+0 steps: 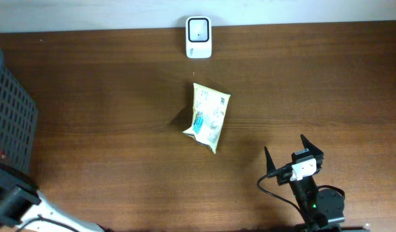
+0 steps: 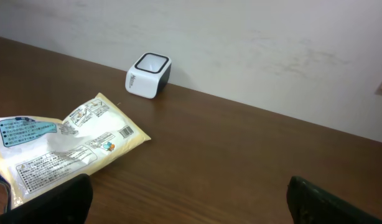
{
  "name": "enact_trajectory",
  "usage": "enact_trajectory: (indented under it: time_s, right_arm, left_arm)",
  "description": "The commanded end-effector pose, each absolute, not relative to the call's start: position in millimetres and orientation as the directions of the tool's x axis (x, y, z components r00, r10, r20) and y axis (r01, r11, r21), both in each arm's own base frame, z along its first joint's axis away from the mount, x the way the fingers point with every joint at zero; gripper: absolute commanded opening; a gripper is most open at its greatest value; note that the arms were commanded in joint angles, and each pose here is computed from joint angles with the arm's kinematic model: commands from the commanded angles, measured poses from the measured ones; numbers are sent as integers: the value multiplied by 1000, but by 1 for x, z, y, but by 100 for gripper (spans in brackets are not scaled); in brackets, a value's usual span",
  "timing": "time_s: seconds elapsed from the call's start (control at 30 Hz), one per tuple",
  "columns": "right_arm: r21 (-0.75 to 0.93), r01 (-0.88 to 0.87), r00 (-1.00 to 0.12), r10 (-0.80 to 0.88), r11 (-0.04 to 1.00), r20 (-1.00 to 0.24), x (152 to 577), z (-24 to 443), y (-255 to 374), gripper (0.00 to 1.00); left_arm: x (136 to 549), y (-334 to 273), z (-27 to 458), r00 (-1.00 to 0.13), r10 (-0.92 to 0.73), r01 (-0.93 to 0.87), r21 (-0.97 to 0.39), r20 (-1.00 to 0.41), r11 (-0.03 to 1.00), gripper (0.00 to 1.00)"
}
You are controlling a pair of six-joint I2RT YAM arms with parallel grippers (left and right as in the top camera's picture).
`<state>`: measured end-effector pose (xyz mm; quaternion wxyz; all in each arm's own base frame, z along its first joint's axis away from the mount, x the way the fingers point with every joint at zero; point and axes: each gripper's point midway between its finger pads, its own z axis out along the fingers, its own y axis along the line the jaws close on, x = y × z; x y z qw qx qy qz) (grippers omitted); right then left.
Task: Scan the item barcode
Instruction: 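Reach the left gripper into the basket and grasp the spaghetti package, then place the spaghetti package left of the snack bag with the left gripper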
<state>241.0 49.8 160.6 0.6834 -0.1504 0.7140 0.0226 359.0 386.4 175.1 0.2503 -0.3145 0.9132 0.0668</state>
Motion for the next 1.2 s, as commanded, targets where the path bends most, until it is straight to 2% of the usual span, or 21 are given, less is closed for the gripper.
enact_trajectory:
  time_s: [0.0, 0.2, 0.33, 0.43, 0.5, 0.53, 0.63, 0.73, 0.77, 0.9, 1.03, 1.17]
  right_arm:
    - [-161, -258, -26, -173, 953, -985, 240, 158, 52, 98]
    - [-161, -258, -26, -173, 953, -985, 240, 158, 52, 98]
    - [-161, -258, -26, -173, 953, -985, 240, 158, 52, 98]
    - [-161, -258, -26, -173, 953, -985, 240, 158, 52, 98]
    - [-161, -258, -26, -173, 953, -985, 240, 158, 52, 98]
    - [-161, -258, -26, -173, 953, -985, 240, 158, 52, 98]
    - [-161, -258, -26, -173, 953, -985, 240, 158, 52, 98]
    - [-161, -258, -26, -173, 953, -985, 240, 158, 52, 98]
    - [-161, -258, -26, -173, 953, -985, 240, 158, 52, 98]
    - [-161, -258, -26, -173, 953, -985, 240, 158, 52, 98]
    - [-161, -258, -26, -173, 953, -985, 240, 158, 52, 98]
    - [-161, -258, -26, -173, 953, -985, 240, 158, 52, 98]
  left_arm:
    - [373, 353, 301, -540, -407, -507, -102, -737, 856, 0]
    - [372, 317, 403, -377, -233, -396, -71, -897, 916, 0]
    - [362, 254, 478, -255, -101, -291, -24, -962, 957, 0]
    - [358, 189, 505, -229, -44, -186, -1, -973, 983, 0]
    - [359, 153, 501, -260, -46, -111, -18, -964, 994, 0]
    - [362, 133, 493, -296, -55, -65, -38, -954, 997, 0]
    - [371, 65, 422, -552, -102, 73, -170, -827, 983, 0]
    - [373, 4, 328, -787, -60, 156, -292, -615, 944, 0]
    - [375, -19, 282, -847, -34, 166, -325, -531, 931, 0]
    - [387, -65, 166, -897, -102, 88, -400, -430, 912, 0]
    - [384, -73, 116, -894, -126, 40, -354, -431, 934, 0]
    - [391, -91, 93, -856, -128, 74, -364, -501, 929, 0]
